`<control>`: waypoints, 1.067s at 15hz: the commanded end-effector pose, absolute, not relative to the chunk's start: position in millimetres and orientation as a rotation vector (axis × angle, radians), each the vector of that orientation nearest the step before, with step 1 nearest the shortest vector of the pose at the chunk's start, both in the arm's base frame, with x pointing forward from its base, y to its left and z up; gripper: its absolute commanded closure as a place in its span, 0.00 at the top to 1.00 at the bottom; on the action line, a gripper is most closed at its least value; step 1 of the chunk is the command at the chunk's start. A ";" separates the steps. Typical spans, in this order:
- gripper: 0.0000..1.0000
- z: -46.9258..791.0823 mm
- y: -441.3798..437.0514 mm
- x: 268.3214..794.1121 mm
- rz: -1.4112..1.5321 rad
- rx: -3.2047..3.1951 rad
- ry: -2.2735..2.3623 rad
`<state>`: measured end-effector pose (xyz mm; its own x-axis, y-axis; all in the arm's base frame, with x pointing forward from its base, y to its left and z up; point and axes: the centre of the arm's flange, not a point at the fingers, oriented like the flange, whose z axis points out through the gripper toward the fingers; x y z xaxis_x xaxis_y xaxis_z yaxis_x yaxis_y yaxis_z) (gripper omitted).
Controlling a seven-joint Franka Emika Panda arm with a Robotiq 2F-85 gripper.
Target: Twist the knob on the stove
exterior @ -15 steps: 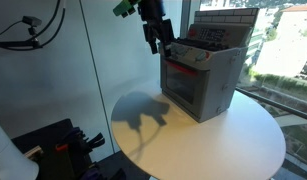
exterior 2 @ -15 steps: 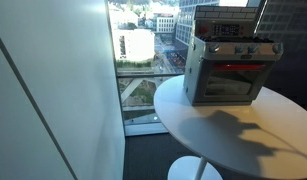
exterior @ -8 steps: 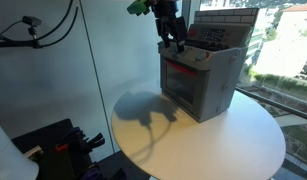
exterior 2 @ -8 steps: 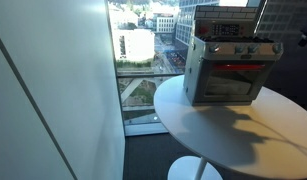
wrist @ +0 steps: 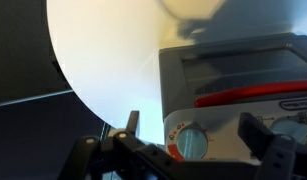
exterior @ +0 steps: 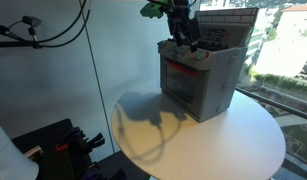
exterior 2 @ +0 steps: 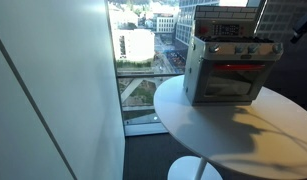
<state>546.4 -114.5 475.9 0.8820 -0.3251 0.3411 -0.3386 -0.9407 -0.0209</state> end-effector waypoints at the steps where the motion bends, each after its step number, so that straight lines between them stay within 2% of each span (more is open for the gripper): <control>1: 1.00 475.9 -115.0 547.5 0.536 3.009 -0.532; 16: 1.00 449.6 -118.8 570.8 0.731 3.003 -0.538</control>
<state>567.2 -116.6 455.3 0.8413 -0.3240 0.4327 -0.3365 -0.9404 -0.0498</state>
